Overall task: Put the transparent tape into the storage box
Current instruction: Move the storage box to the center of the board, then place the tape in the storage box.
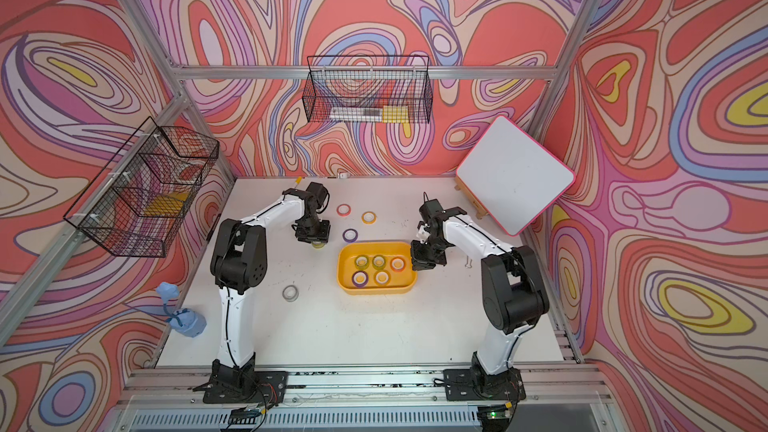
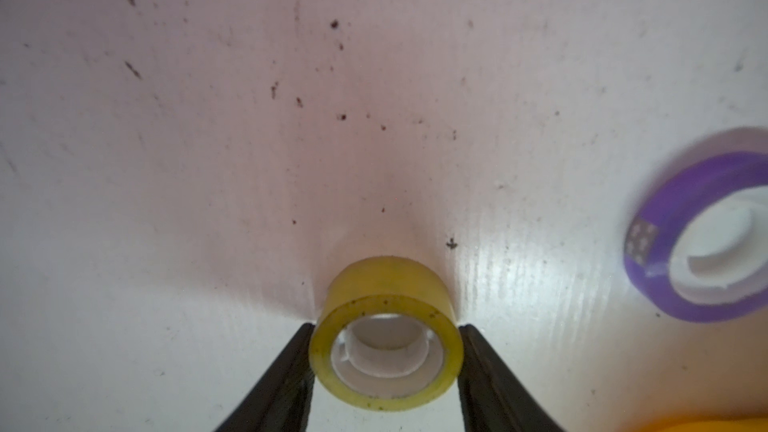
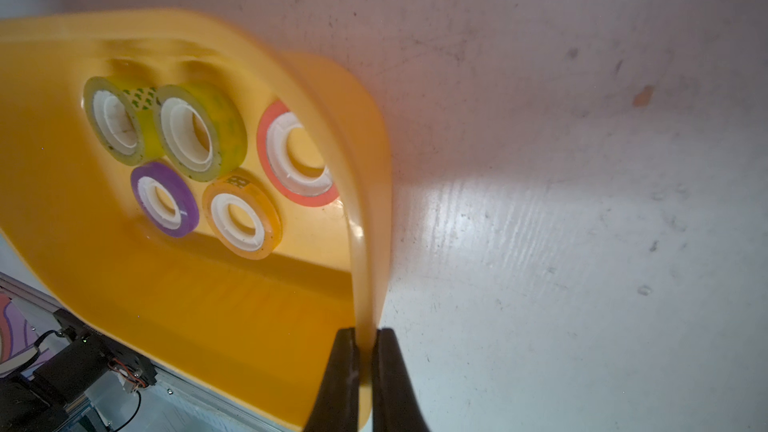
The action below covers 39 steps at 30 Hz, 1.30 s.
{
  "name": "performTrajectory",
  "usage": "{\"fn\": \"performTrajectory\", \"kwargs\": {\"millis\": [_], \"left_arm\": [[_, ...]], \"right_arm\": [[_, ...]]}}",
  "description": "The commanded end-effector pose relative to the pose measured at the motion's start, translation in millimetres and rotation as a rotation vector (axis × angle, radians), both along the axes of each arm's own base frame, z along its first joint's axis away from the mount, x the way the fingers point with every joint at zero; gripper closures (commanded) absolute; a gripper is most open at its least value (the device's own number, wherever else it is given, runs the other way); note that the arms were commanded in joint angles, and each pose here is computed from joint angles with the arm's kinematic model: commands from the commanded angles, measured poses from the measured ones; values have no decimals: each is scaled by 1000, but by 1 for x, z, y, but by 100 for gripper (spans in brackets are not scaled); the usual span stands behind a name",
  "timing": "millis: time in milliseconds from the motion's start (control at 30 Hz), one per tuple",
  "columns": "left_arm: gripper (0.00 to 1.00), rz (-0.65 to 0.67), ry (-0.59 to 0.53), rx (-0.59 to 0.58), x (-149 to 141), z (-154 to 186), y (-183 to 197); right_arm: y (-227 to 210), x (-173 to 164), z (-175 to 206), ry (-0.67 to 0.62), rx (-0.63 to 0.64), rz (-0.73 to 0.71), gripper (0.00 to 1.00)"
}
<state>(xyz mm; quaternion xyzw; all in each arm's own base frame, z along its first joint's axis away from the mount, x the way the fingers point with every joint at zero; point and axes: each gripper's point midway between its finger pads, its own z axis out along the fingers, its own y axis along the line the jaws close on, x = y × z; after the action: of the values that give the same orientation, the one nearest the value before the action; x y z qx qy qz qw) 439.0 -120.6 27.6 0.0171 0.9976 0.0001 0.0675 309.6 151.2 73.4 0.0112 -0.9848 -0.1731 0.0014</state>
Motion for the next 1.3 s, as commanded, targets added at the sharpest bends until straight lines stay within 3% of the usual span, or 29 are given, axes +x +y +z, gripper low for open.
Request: {"fn": "performTrajectory", "kwargs": {"millis": [0,267,800,1267], "left_arm": [[42,12,3,-8,3,-3,1],[44,18,-1,-9,0,6,2],[45,68,-52,-31,-25,76,4],[44,-109,-45,-45,-80,130,-66]], "right_arm": [[5,5,0,5,12,-4,100],[5,5,-1,5,10,-3,100],[6,5,-8,5,16,2,100],[5,4,-9,0,12,16,100]]}}
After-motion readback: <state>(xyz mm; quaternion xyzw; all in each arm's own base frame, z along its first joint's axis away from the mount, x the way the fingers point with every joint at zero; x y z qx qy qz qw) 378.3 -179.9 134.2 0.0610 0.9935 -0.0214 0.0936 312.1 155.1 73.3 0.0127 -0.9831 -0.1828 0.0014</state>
